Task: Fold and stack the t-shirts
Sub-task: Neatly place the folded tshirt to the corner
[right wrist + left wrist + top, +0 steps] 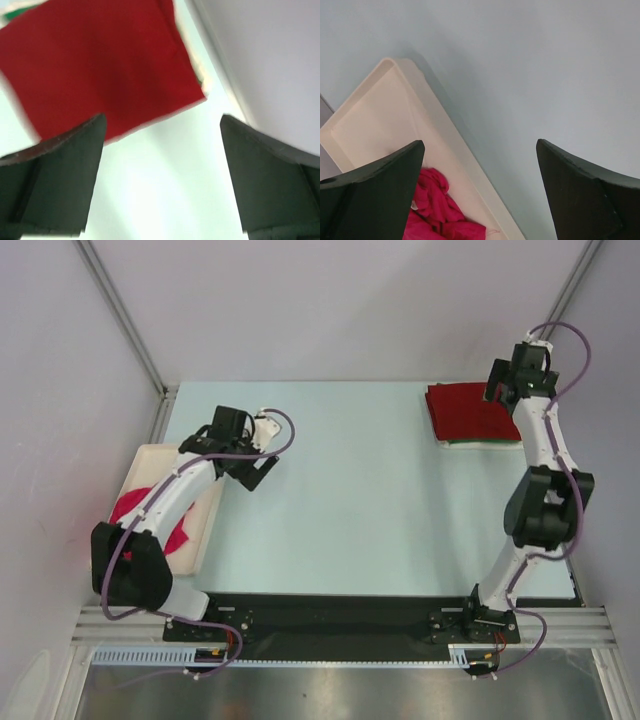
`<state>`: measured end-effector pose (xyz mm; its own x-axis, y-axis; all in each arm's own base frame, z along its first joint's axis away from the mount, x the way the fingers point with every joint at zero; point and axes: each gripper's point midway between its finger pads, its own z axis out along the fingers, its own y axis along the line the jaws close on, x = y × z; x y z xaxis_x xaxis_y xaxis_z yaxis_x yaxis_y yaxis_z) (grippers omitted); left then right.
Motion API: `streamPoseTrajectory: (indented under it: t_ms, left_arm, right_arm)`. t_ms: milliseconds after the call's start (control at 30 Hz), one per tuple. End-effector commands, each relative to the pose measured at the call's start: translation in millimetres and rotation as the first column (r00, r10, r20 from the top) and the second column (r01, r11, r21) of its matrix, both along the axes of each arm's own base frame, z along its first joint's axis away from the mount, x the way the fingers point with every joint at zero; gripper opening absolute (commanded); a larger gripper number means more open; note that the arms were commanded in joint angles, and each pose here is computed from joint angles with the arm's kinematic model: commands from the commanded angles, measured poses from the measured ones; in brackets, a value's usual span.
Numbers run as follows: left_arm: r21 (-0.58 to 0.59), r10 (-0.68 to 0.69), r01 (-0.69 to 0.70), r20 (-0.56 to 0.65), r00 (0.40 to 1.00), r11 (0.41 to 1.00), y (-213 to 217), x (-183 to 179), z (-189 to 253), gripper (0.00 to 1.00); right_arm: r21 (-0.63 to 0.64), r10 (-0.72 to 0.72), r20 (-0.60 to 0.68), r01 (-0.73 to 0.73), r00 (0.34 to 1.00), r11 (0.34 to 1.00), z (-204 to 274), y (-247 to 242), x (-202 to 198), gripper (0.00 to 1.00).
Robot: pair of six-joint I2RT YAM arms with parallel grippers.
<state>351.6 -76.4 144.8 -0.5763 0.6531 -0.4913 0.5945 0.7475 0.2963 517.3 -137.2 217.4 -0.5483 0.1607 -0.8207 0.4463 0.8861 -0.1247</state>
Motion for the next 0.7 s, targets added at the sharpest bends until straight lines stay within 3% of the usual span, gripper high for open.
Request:
streamPoseTrajectory:
  t_ms: [0,67,133,200,233,367,667]
  left_arm:
    - [-0.086,0.001,0.008,0.104,0.995,0.996,5,-9,24,1.00]
    - [-0.114,0.006,0.010,0.136,0.991,0.993,10,-21,21,1.00]
    - [-0.125,0.009,0.010,0.149,0.989,0.992,14,-31,9,1.00]
    - [-0.145,0.018,0.009,0.181,0.983,0.989,15,-39,10,1.00]
    - [-0.147,0.028,-0.001,0.182,0.983,0.989,19,-43,0,1.00]
    - [-0.170,0.074,-0.039,0.208,0.975,0.985,25,-52,-16,1.00]
    - [-0.222,0.143,-0.085,0.262,0.954,0.971,28,-55,-35,1.00]
  right_arm:
    - [0.164,0.029,0.216,-0.065,0.976,0.984,20,49,-24,1.00]
    - [0.205,0.039,0.290,-0.102,0.956,0.973,31,68,-50,1.00]
    - [0.250,0.051,0.276,-0.123,0.960,0.961,-2,86,-76,1.00]
    - [0.293,0.061,0.354,-0.172,0.933,0.940,9,102,-95,1.00]
    - [0.318,0.076,0.309,-0.178,0.948,0.931,-19,112,-112,1.00]
    - [0.332,0.064,0.299,-0.167,0.952,0.928,-44,127,-154,1.00]
    - [0.366,0.084,0.360,-0.224,0.929,0.903,-66,148,-204,1.00]
